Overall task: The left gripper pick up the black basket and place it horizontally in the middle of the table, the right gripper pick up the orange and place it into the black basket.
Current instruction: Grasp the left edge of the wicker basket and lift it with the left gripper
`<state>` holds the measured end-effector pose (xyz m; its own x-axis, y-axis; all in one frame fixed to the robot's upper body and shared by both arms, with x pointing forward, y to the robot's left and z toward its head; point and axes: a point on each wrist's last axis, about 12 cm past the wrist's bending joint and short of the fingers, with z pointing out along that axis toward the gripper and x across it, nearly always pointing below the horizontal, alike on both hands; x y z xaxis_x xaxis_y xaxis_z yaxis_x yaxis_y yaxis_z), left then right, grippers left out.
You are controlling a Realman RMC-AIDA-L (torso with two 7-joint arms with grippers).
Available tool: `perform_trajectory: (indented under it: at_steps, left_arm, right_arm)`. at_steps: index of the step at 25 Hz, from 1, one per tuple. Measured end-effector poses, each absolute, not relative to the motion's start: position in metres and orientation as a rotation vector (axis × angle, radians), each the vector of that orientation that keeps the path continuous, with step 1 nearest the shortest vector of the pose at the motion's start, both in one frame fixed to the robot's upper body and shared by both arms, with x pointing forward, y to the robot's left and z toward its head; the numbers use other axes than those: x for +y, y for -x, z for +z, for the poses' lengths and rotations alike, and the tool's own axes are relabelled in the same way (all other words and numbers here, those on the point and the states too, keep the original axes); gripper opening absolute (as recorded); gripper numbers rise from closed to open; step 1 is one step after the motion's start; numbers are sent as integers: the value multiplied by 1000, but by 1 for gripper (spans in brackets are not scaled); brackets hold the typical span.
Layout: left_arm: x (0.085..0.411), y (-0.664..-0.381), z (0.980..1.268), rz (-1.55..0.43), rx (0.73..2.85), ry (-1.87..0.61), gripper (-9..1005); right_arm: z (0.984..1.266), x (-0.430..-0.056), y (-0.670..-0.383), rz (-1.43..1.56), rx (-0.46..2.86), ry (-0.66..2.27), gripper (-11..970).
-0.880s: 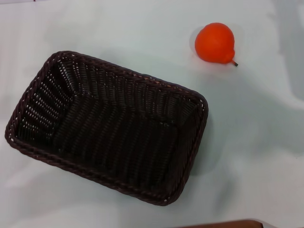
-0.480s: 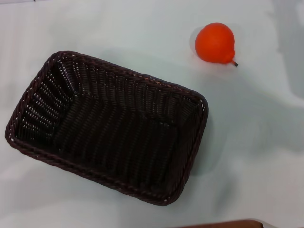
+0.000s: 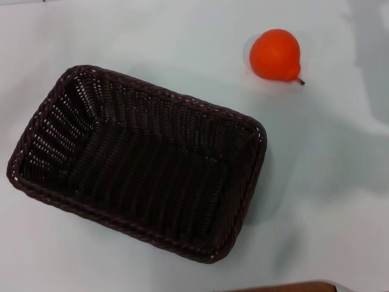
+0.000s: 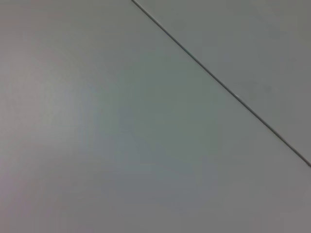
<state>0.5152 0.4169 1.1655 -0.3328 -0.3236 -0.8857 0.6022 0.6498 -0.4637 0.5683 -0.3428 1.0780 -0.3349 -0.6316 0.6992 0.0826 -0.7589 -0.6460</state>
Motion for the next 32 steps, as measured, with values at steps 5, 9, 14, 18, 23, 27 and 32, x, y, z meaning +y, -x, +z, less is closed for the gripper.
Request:
perform_trajectory:
  at_steps: [5,9,14,18,23,27,32]
  left_arm:
    - [410,-524,1197,-864,2003,-349,704]
    - [392,-527,1213,-799,2175,-420,704]
    - [369,-537,1214,-757,2341,-449,703]
    - [348,-547,1210,-743,2470,-505,703]
    - [332,-554,1202,-698,2551,-517,703]
    - [325,-556,1195,-697,2585,-509,703]
    - [318,-559,1186,-696,2624,-484,704]
  right_arm:
    - [1078,-343,-569,-2129,717,1455,954]
    - [1078,-343,-569,-2129,718,1455,954]
    - [1077,-343,-570,-2118,728,1471,954]
    - [1077,-343,-570,-2117,729,1472,955]
    - [1076,-343,-570,-2117,730,1473,955]
    - [1075,-343,-569,-2116,735,1478,955]
    - [1074,-344,-569,-2110,742,1488,955]
